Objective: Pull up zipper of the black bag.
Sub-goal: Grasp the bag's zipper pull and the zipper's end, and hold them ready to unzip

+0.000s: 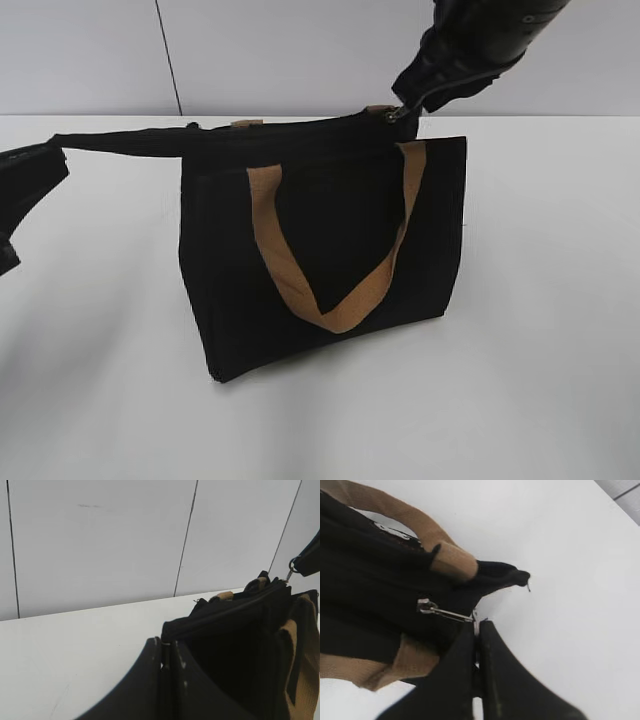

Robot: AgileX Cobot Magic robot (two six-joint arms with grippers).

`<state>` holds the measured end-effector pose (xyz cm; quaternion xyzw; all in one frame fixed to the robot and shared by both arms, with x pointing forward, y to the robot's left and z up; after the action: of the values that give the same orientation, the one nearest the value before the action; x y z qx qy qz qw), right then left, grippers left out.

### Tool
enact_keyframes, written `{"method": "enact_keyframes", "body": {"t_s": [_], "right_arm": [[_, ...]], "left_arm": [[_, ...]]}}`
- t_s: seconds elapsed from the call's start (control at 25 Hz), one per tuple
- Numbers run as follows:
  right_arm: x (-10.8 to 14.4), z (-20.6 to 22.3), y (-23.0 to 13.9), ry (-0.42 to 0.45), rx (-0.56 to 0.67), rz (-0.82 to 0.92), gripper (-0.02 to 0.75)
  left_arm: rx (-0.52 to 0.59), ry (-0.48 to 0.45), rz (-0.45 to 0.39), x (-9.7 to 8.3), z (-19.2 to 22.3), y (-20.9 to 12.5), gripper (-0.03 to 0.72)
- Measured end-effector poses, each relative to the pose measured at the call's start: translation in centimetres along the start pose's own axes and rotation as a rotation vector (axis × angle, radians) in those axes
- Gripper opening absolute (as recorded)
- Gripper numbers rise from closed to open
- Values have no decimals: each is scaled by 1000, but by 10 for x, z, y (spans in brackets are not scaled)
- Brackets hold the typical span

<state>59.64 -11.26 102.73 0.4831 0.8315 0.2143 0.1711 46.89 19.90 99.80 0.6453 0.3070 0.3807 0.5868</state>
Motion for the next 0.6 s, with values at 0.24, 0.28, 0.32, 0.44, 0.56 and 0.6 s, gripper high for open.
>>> {"method": "enact_keyframes", "body": {"t_s": [0.24,0.28,0.32,0.44,0.56,0.6], "right_arm": [[-3,-1,0,-11,5,21,-15],[-3,-1,0,-11,5,23,-15],[-3,-1,0,-8,5,25,-15],[-1,-1,0,8,4,43,-15],[1,-1,1,29,0,66,-15],[2,-1,1,36,-3,74,-15]], "left_arm": [[1,0,8,0,0,0,6],[1,0,8,0,0,0,6],[1,0,8,0,0,0,6],[0,4,5,1,0,0,6],[-5,5,3,1,0,1,6],[-11,5,3,1,0,2,6]]}}
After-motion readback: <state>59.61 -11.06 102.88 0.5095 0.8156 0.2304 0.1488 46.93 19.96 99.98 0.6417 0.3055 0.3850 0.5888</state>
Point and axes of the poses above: a point on each arm's last joint axis where the gripper is mounted, z pointing out along that axis toward the gripper, x along the wrist's bending axis when the last joint is at zero, y = z × x, the point moved 7 cm from there along z, pointing out along that axis toward the gripper, and after that the axes turned 14 degrees about z, right-handed, at the moved point
